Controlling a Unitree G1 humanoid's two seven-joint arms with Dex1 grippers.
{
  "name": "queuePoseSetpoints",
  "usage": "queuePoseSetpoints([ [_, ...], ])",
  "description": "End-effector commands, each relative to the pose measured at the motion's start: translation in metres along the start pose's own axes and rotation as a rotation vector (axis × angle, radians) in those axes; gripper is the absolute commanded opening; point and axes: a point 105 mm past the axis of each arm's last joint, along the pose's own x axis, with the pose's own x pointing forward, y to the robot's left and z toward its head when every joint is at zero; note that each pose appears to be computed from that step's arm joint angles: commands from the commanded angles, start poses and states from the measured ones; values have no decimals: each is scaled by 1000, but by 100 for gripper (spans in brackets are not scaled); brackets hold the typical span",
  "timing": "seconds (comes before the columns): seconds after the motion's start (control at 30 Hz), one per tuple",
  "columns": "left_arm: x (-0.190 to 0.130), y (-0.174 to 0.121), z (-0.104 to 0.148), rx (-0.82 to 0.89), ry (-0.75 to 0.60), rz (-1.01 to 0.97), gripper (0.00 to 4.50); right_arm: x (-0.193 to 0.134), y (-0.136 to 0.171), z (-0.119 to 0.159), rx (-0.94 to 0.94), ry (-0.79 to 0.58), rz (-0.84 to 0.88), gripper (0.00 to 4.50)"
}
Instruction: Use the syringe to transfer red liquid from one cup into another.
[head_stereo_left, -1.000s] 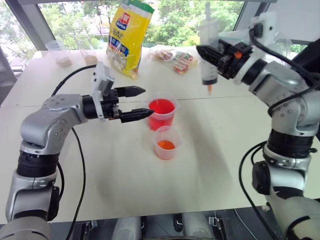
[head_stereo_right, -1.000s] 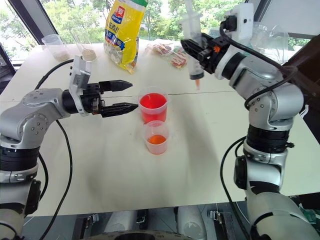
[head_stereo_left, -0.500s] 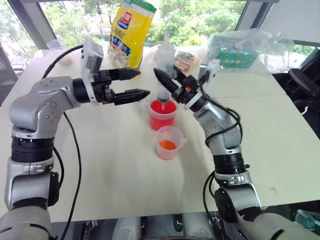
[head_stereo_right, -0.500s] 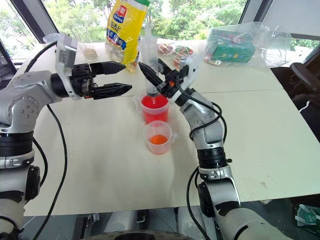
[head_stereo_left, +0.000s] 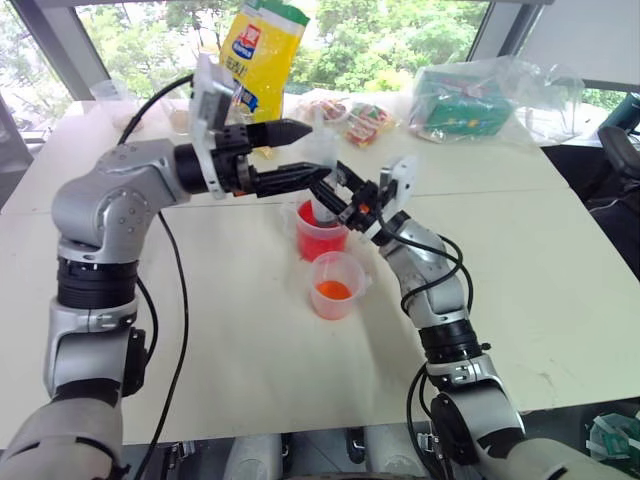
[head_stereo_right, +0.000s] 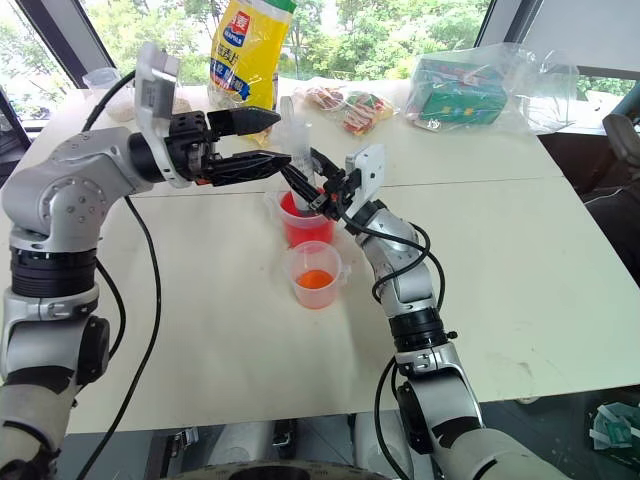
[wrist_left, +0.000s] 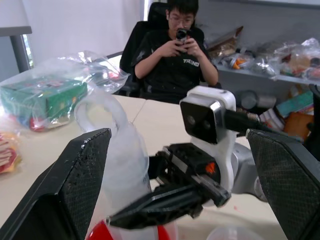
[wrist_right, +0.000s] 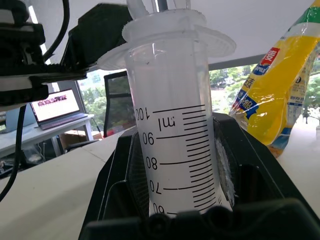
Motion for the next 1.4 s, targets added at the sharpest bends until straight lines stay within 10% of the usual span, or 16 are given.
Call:
queuePoseSetpoints([
  [0.03,5,-2,10,50,-17,-15,450,3,2,12,-40,-40,14,142],
  [0.4,17,3,5,34,-30,-28,450,3,6,8,-55,-22,34,142],
  [0.77,22,10,1,35,-36,-14,3,2,8,7,-60,-15,45,142],
  [1.4,23,25,37,136,-118,44,3,-3,13,-7,-15,45,92,142],
])
